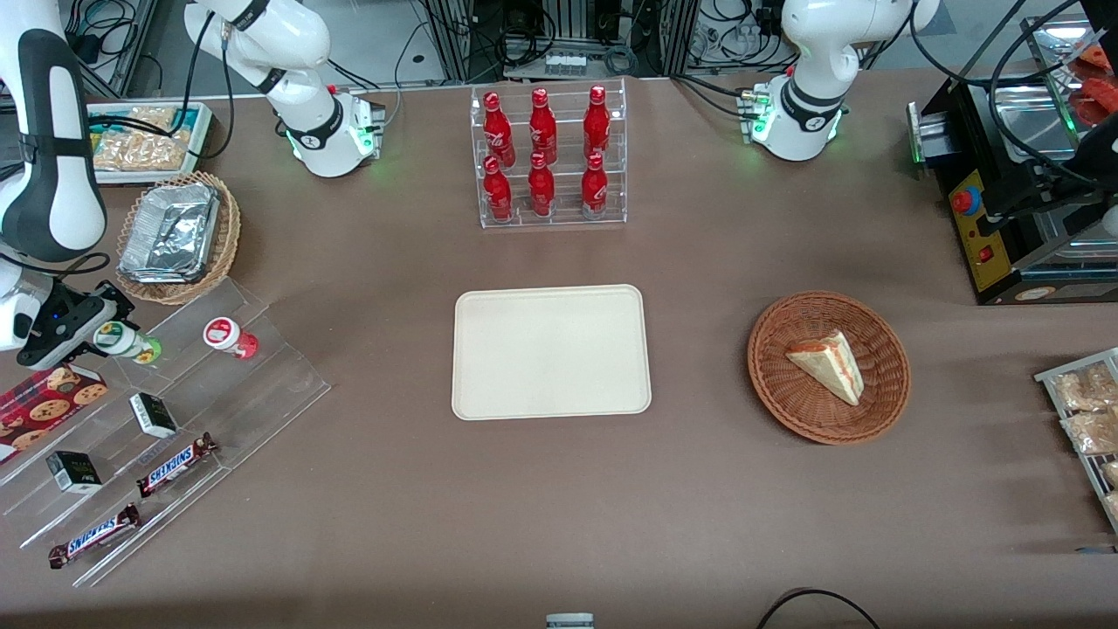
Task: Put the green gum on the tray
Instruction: 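Lower the open right gripper around the green gum bottle and close it, then lift the gum bottle and carry it over the cream tray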
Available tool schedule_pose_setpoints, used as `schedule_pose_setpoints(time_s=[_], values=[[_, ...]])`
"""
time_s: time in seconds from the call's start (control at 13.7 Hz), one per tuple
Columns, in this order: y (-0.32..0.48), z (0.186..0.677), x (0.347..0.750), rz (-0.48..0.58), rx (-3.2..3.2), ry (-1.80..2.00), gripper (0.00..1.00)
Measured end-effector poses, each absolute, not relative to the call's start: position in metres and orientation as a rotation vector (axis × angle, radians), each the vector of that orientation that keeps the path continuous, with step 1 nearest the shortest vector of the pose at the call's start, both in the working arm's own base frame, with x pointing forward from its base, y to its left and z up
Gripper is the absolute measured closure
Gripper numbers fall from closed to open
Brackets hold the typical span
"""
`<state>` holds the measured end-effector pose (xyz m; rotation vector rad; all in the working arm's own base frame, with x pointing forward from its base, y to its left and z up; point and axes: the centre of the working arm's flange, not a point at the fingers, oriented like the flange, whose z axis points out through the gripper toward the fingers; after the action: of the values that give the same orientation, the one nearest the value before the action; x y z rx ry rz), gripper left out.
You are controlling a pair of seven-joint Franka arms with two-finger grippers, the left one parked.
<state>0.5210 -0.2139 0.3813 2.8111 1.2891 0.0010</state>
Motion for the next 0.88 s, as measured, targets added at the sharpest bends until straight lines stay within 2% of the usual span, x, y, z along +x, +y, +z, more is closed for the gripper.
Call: schedule_pose_setpoints(time_s=[0.22,0.51,0.88], values=[[-0.213,0.392,0.522,-0.005,2.816,1.292,0.41],[-0.200,0.437,0.533,-0.036,2.847,1.286,0.41],[-0.133,0.451,0.552,-0.095,2.925,1.162,0.41]])
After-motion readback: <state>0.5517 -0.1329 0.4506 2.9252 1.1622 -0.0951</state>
